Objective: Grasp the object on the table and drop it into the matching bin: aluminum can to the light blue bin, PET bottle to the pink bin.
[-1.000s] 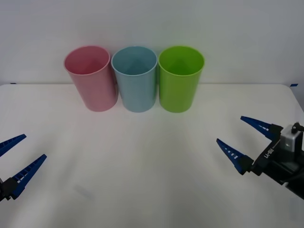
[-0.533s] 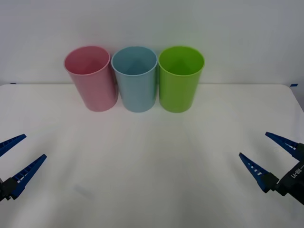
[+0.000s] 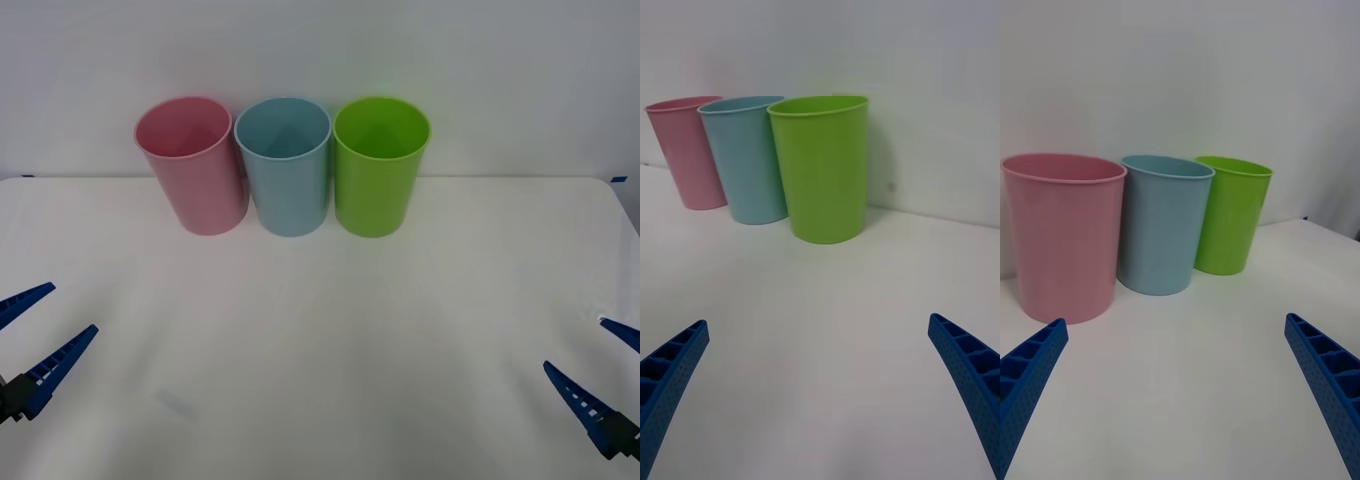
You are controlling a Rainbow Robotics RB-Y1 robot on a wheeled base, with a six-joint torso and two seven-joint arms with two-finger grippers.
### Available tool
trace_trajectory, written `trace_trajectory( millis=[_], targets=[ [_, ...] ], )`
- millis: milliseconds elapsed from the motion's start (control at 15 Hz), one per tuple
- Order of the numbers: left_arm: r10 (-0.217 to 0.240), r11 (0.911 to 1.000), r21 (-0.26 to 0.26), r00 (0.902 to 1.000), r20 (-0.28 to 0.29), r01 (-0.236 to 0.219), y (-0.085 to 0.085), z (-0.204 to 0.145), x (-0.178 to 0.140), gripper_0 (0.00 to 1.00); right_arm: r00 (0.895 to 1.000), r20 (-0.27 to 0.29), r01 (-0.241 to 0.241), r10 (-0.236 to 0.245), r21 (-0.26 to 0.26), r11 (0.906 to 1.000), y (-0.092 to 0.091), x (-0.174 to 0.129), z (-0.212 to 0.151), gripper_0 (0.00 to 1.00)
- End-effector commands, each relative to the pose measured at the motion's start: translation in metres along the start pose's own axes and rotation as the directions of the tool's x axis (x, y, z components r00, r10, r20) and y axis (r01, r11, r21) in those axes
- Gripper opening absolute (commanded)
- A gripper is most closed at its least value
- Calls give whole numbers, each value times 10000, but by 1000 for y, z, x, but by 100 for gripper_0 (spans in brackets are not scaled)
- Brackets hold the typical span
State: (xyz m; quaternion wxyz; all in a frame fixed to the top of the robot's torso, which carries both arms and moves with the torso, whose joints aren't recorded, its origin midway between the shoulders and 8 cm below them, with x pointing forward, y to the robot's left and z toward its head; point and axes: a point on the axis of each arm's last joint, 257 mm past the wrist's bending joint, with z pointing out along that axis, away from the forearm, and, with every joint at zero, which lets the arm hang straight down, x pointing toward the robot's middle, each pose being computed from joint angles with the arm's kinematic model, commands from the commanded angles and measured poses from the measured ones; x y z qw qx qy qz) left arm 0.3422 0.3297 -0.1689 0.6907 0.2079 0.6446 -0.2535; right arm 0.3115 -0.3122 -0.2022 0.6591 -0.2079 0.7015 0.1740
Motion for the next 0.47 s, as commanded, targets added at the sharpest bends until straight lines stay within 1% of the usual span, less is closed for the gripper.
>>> trace_trajectory(
  millis=[67, 267, 467],
  targets=[
    [1, 10000, 0, 10000, 0, -1, 0, 0, 0, 100, 9999, -132, -73, 74, 42, 10000, 2, 6, -7, 100],
    [1, 10000, 0, 10000, 0, -1, 0, 0, 0, 100, 9997, -192, -179, 178, -48, 9998, 8, 10, -6, 100],
    [1, 10000, 0, 10000, 0, -1, 0, 0, 0, 100, 9997, -192, -179, 178, -48, 9998, 8, 10, -6, 100]
  ],
)
